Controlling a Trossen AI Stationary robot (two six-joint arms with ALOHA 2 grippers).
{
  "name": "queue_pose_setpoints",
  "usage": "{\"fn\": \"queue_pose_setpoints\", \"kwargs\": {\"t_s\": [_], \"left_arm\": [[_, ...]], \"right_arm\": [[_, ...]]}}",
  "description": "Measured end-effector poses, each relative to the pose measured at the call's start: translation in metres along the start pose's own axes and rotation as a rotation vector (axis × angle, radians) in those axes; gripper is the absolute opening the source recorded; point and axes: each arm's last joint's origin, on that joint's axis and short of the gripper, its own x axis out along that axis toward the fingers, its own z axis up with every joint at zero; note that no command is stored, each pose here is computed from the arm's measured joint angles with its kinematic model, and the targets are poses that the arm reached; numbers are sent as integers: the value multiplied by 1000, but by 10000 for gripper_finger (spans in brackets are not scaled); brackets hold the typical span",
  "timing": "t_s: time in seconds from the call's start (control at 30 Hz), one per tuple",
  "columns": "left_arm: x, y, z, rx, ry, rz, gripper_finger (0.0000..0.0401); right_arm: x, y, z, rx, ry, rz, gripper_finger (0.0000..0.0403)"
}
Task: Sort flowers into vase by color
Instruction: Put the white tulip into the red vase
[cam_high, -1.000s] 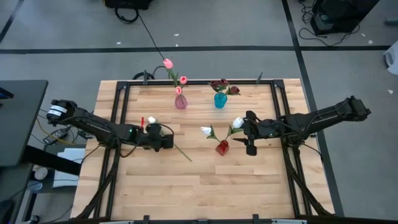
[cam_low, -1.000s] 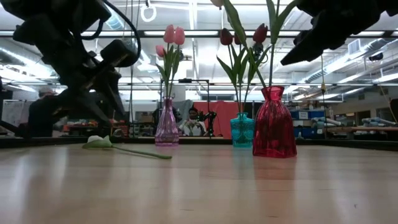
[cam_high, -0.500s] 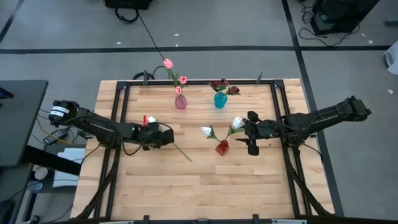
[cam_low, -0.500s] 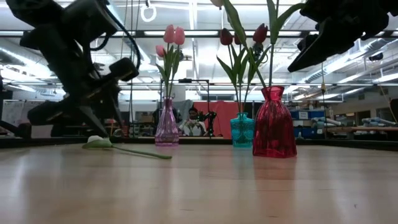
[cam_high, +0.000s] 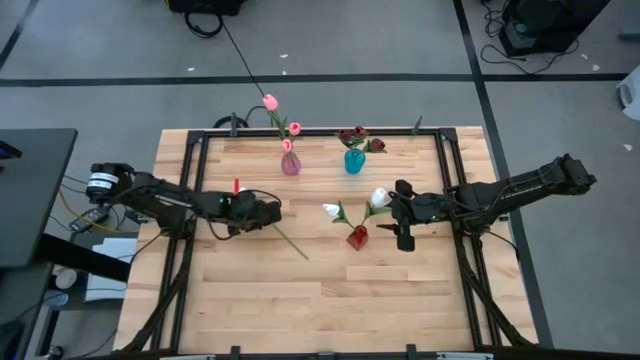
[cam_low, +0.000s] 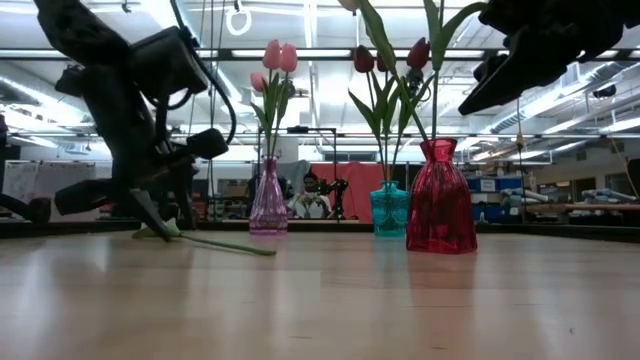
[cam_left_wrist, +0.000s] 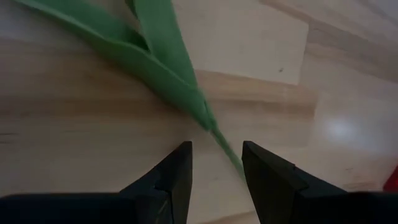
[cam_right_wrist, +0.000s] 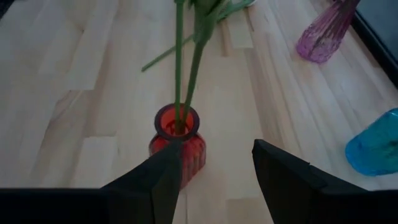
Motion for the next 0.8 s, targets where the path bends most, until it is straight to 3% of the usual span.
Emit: {"fn": "queue_pose_setpoints", "kwargs": {"t_s": [0.37,0.47,0.67,0.8], "left_arm": [[9,-2,19,-6,23,30,141],[11,-1,20,-9,38,53,112],[11,4,21,51,60,98,17],[11,5,21,112,92,107,11]], "right_arm": [[2,3,-2,-12,-16,44,206],[2,3,-2,-14,-21,45,206],[2,4,-1,-12,-27,68,206],[2,4,-1,-12,-27,68,206]]}}
